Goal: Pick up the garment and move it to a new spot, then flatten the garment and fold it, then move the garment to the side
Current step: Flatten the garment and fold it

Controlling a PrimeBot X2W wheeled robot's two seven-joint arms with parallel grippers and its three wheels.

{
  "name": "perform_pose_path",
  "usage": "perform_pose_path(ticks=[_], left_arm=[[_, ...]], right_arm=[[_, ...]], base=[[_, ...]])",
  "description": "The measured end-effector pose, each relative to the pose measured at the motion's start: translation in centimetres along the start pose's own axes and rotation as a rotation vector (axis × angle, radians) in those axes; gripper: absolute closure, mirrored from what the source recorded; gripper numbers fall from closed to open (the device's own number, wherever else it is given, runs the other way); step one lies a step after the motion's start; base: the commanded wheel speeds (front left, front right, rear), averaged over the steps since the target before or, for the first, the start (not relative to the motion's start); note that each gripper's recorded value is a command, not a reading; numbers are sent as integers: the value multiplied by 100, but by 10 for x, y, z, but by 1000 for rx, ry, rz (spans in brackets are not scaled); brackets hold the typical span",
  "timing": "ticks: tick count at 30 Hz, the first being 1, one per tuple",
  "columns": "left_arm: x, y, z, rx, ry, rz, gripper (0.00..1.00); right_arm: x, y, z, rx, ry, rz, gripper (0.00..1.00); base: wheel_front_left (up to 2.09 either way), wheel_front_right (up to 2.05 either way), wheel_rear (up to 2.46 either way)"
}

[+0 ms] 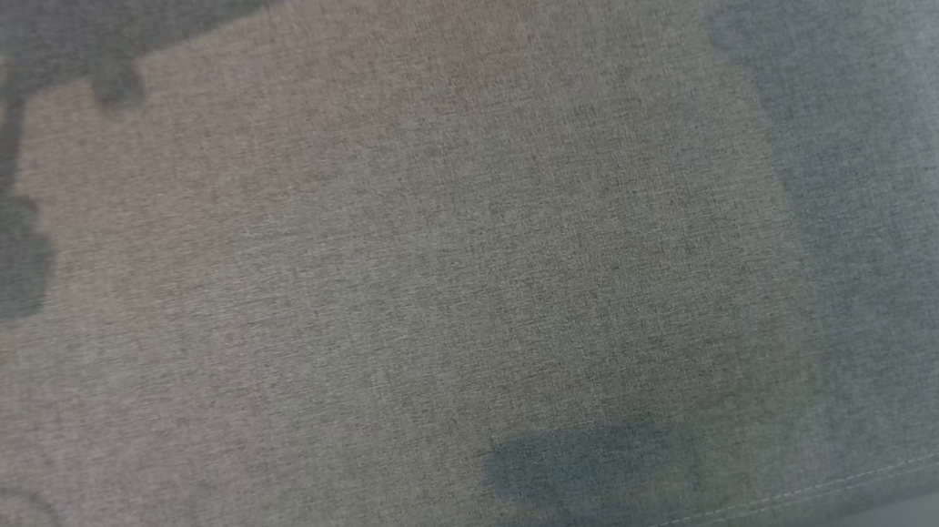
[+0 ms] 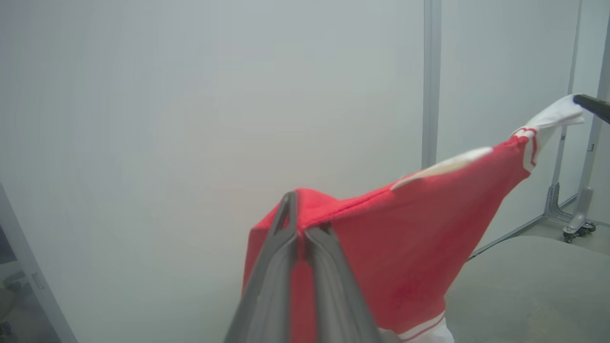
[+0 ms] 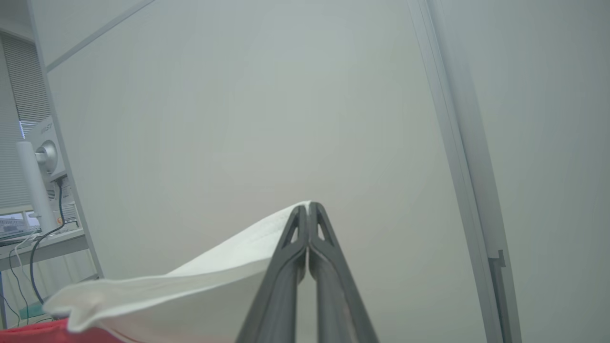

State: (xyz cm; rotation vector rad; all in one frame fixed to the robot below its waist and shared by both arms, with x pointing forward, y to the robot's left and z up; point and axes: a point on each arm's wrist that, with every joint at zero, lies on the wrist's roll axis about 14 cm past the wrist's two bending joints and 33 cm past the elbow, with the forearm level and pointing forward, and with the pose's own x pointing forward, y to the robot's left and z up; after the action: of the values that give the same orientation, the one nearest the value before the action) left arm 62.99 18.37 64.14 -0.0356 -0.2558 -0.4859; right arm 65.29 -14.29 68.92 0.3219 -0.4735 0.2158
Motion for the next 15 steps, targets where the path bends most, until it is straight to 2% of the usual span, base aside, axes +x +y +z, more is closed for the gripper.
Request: perform_pose_path(ticks=[2, 6, 9, 11, 15], left_arm=[[-7, -2, -23, -48, 36, 5, 100], [-55, -17, -111, -151, 256, 21, 100], [-92, -36, -152, -206, 389, 11, 100], [-108, -44, -164, -240, 426, 22, 100], [-138, -55, -174, -256, 489, 27, 100]], right_arm=[[-5, -8, -11, -8, 18, -15, 100], [-31, -18, -38, 8, 76, -38, 100], [-69, -16, -84, 31, 258, -39, 100], [-98, -6, -112, 73, 390, -26, 100], [-150, 18, -138, 170, 568, -4, 100]], base=[[0, 0, 0], [0, 0, 0], [0, 0, 0], [0, 0, 0], [0, 0, 0]])
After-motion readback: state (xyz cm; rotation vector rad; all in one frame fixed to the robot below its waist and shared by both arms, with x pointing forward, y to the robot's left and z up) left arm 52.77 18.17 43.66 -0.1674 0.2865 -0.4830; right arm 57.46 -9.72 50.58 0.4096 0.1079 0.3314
